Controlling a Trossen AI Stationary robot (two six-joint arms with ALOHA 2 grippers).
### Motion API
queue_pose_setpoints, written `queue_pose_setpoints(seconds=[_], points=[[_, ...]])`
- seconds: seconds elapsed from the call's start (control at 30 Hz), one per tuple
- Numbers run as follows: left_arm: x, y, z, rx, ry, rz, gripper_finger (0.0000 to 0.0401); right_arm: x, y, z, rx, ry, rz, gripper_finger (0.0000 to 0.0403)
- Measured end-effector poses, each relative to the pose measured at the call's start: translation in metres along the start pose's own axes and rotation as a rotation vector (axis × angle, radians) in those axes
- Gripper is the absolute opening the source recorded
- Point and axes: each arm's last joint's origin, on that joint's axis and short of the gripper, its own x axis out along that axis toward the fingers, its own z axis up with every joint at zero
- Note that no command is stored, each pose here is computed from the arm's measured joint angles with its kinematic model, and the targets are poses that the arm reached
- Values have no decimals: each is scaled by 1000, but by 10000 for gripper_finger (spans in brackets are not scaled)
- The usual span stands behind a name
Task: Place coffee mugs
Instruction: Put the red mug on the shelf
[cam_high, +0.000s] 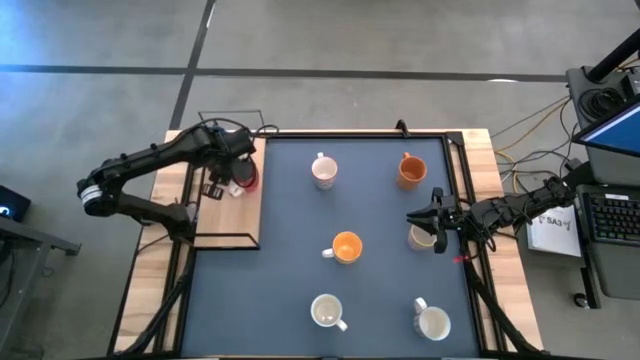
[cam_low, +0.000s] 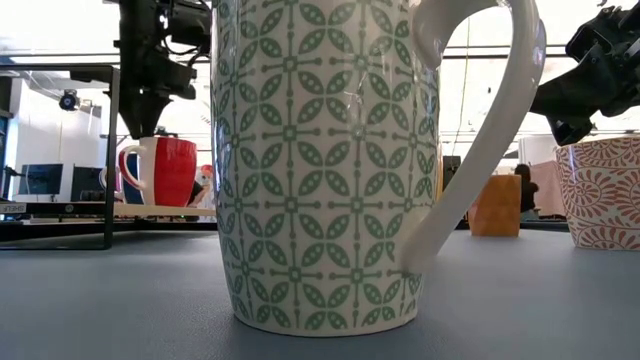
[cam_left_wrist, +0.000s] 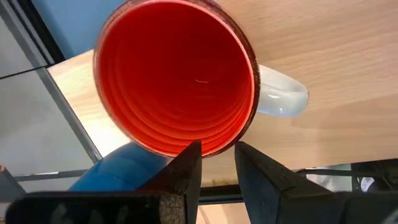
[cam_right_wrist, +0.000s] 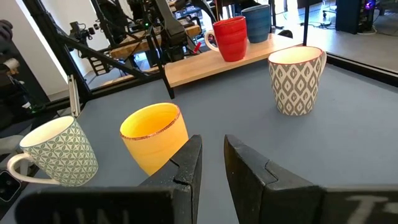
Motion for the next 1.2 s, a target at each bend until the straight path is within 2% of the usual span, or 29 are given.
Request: queue_pose_setpoints(seconds=[0.43,0.7,0.8,1.0,1.2], points=[[21,8,15,36,69,-83,76,0,0,0,0,0,0,57],[22,9,17,6,25,-93,9,0,0,0,0,0,0,57],[22,10,18,-18,6,-84,11,0,0,0,0,0,0,57],[19,18,19,-148,-32,-41,8,0,0,0,0,0,0,57],[15,32,19,-371,-80,2,7,0,0,0,0,0,0,57]])
